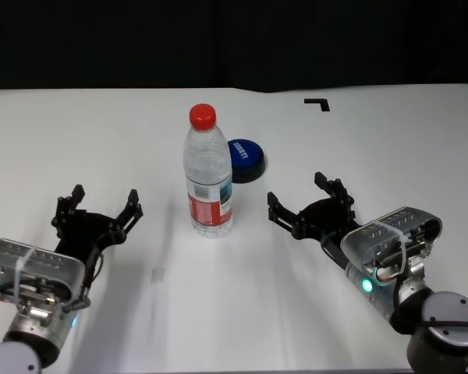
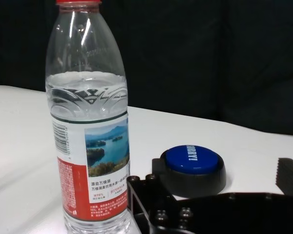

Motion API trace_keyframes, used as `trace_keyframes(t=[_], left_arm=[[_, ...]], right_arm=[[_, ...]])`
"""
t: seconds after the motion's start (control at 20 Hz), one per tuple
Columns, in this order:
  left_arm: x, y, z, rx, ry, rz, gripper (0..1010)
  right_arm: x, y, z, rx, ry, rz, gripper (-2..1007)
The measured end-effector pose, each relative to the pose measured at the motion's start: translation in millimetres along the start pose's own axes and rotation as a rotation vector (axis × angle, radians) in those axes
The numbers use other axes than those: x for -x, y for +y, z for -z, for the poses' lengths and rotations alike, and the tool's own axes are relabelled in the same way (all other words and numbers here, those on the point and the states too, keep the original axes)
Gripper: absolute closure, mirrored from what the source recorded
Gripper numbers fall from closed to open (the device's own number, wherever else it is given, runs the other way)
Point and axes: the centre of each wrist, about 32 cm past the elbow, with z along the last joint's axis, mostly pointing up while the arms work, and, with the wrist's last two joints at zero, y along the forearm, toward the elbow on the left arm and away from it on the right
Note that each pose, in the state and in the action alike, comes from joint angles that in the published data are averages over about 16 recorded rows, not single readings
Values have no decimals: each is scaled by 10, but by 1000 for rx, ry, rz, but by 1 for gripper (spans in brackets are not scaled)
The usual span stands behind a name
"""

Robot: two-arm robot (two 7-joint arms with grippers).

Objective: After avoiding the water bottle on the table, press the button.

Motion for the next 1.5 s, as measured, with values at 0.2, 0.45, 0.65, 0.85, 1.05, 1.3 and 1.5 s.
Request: trace_keyframes(t=[0.2, 0.45, 0.65, 0.85, 1.05, 1.3, 1.5], left_arm=[[0, 0, 0, 0, 0, 0, 7], [0, 0, 0, 0, 0, 0, 7], [0, 0, 0, 0, 0, 0, 7], [0, 0, 0, 0, 0, 0, 7], [0, 0, 0, 0, 0, 0, 7], [0, 0, 0, 0, 0, 0, 7], [0, 0, 0, 0, 0, 0, 7]], right_arm=[[-1, 1, -1, -1, 1, 0, 2], [-1, 3, -1, -1, 1, 0, 2], [-1, 3, -1, -1, 1, 0, 2], [-1, 3, 0, -1, 1, 0, 2], [-1, 3, 0, -1, 1, 0, 2], [-1, 3, 0, -1, 1, 0, 2], [-1, 3, 0, -1, 1, 0, 2]])
